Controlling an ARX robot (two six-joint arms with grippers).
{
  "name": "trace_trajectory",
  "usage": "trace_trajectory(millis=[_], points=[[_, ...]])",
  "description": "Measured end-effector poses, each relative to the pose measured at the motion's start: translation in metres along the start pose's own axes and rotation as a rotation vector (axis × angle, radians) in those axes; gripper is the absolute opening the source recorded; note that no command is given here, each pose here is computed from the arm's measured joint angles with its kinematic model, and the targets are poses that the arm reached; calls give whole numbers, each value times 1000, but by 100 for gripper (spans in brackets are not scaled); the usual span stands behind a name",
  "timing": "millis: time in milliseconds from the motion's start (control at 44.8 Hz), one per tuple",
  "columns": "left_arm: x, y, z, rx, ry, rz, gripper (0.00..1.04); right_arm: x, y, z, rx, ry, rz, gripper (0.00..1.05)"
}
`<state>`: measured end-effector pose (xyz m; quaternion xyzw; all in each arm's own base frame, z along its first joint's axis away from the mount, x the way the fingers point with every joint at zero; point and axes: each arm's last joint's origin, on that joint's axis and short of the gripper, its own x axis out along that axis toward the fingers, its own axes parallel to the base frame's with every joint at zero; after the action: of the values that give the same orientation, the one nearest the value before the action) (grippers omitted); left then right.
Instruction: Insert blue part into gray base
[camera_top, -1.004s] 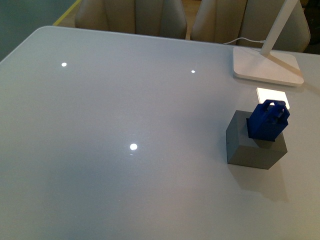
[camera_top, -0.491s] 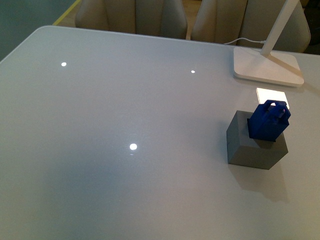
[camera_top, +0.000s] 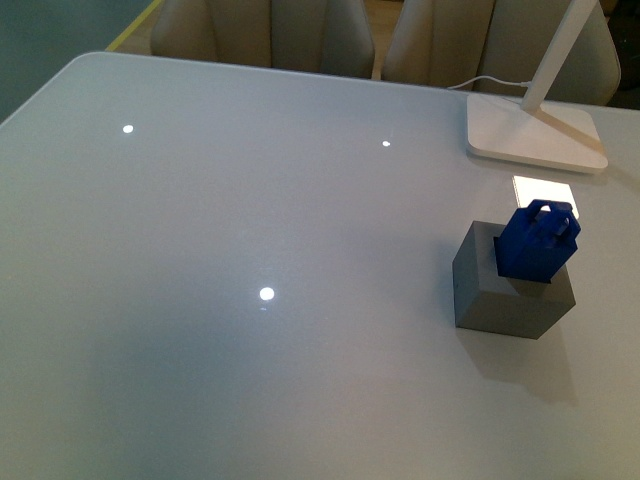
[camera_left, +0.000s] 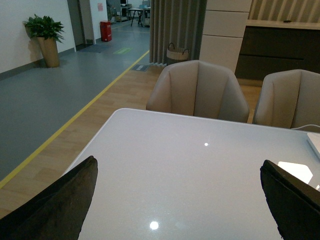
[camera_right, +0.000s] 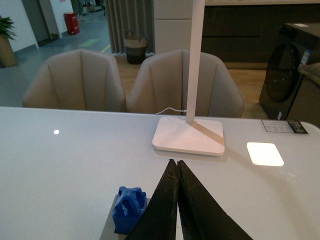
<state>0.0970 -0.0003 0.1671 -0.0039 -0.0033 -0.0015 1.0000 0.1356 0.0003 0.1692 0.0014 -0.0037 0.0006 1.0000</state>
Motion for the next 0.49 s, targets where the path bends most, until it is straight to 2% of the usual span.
trace_trajectory(millis=[491], points=[[0,0,0,0,0,0,97,-17,0,4,0,-11,0,2]])
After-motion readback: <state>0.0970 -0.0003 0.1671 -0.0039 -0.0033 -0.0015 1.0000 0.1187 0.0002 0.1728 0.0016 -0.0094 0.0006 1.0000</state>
